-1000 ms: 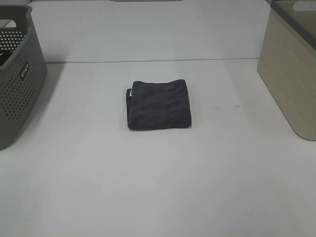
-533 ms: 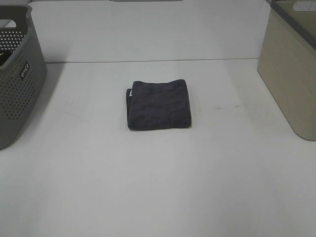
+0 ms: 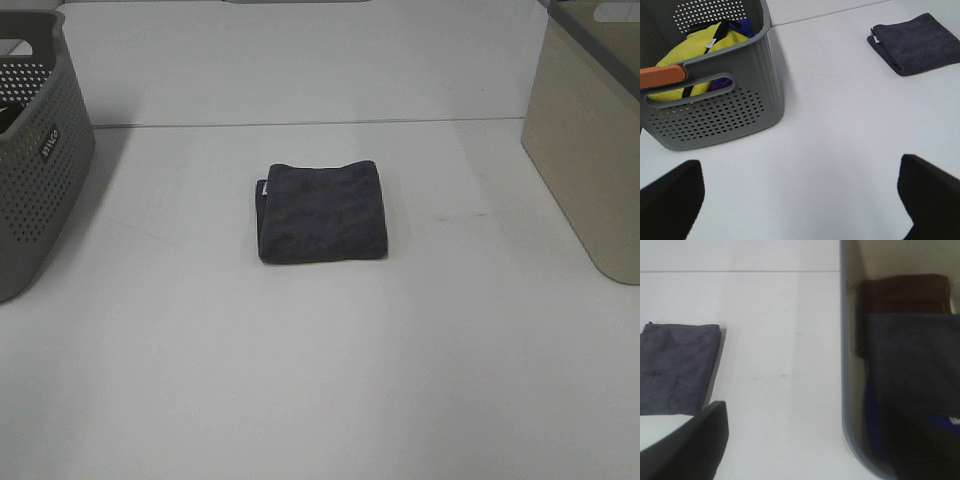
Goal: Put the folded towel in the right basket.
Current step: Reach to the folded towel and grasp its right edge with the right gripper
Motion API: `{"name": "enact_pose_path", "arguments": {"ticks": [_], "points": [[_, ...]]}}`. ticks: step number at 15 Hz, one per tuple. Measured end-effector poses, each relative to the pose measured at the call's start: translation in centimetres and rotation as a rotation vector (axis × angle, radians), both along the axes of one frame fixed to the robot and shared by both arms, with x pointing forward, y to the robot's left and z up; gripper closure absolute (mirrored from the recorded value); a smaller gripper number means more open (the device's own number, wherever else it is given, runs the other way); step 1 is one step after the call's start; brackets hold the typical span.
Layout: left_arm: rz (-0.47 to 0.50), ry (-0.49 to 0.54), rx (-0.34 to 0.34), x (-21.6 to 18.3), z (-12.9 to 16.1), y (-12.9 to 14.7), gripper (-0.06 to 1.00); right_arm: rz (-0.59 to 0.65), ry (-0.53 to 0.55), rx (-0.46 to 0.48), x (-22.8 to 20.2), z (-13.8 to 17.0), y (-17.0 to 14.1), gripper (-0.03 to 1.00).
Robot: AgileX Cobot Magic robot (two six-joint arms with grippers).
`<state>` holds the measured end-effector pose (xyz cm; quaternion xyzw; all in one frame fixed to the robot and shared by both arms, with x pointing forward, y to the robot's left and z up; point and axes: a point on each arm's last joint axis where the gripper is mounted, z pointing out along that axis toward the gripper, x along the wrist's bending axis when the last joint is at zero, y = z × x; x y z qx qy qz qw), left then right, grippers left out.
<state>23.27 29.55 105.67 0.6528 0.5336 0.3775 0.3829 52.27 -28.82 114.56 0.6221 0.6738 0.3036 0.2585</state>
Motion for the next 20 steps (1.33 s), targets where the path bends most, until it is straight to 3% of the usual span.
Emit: {"name": "enact_pose_path", "arguments": {"ticks": [4,5,8,12,20], "points": [[0.0,0.0,0.0,0.0,0.0,0.0,-0.04,0.18,0.074,-0.019,6.7,-2.6,5.4,0.2],[0.0,0.0,0.0,0.0,0.0,0.0,-0.04,0.18,0.074,-0.019,6.7,-2.6,5.4,0.2],[0.0,0.0,0.0,0.0,0.0,0.0,-0.04,0.273,0.207,-0.004,9.3,-7.7,9.9,0.2],[0.0,0.0,0.0,0.0,0.0,0.0,-0.04,0.267,0.43,0.151,11.9,-15.5,12.0,0.2],[0.0,0.0,0.0,0.0,0.0,0.0,-0.04,0.301,0.644,0.237,17.1,-23.6,14.4,0.2]]}}
